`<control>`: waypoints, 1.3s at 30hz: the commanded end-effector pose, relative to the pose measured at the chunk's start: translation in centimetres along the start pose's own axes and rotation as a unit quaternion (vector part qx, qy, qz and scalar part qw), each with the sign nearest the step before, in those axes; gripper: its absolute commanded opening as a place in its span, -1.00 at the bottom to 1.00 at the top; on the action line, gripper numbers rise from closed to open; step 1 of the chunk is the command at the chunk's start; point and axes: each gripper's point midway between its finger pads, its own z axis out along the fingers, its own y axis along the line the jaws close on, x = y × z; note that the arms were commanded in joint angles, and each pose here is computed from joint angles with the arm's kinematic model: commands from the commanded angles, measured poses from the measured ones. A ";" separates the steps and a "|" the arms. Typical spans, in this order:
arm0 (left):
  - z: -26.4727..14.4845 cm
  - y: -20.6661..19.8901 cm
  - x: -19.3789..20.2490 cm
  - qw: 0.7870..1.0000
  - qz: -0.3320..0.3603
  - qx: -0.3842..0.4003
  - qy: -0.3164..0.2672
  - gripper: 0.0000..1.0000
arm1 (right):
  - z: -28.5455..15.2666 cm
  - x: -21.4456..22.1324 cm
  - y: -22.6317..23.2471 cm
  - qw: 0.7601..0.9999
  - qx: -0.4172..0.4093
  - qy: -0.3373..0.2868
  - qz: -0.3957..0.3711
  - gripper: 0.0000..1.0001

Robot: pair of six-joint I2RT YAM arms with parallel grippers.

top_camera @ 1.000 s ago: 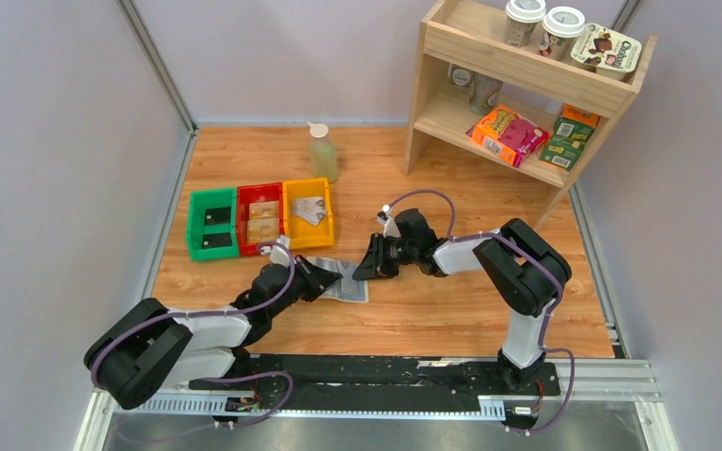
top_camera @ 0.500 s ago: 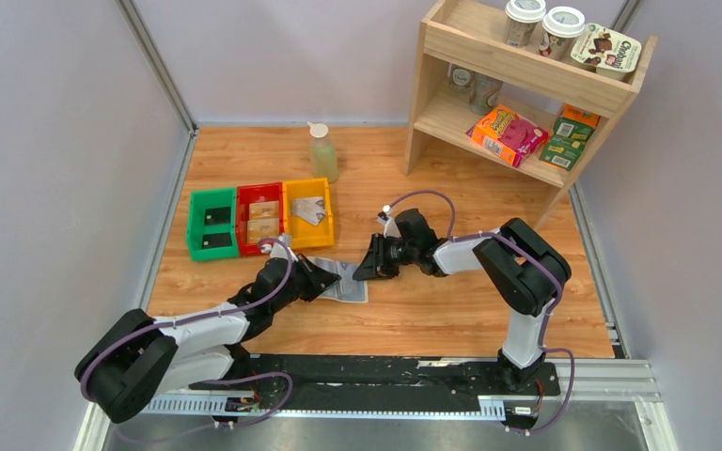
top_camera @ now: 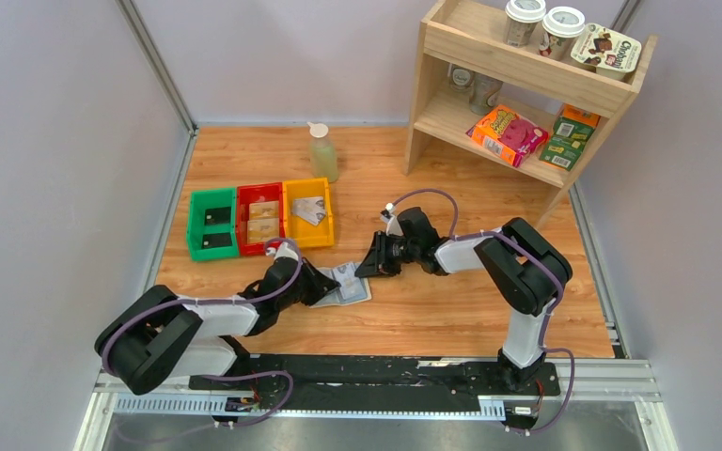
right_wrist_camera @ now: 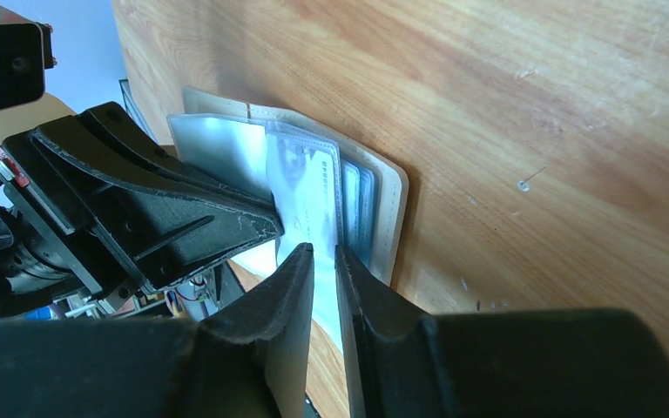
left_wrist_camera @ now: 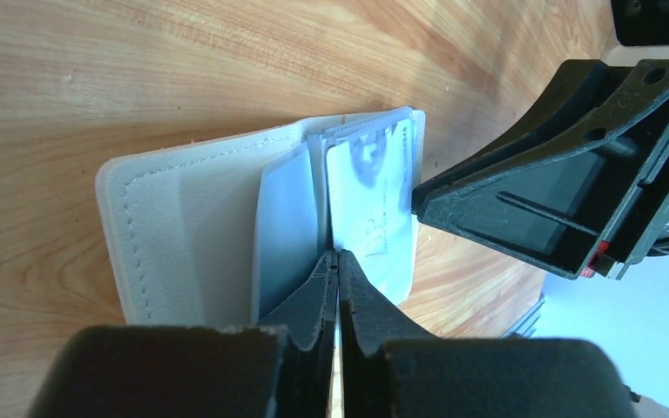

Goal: Take the credit cards out of the card holder
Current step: Remove the credit card from the card holder.

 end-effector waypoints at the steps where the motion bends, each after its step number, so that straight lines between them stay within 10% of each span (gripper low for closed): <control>1: -0.7 -3.9 -0.1 0.997 0.001 0.079 0.001 -0.98 | 0.7 3.8 -4.0 0.996 0.070 0.043 0.022 -0.52; 21: -3.8 3.5 0.4 0.990 0.002 -0.137 0.017 -1.00 | 0.1 3.0 -4.1 0.995 0.091 0.029 0.006 -0.53; 39: -2.7 0.6 0.0 0.998 0.001 -0.055 0.006 -0.69 | -0.6 0.7 0.6 0.996 0.065 0.000 -0.063 -0.40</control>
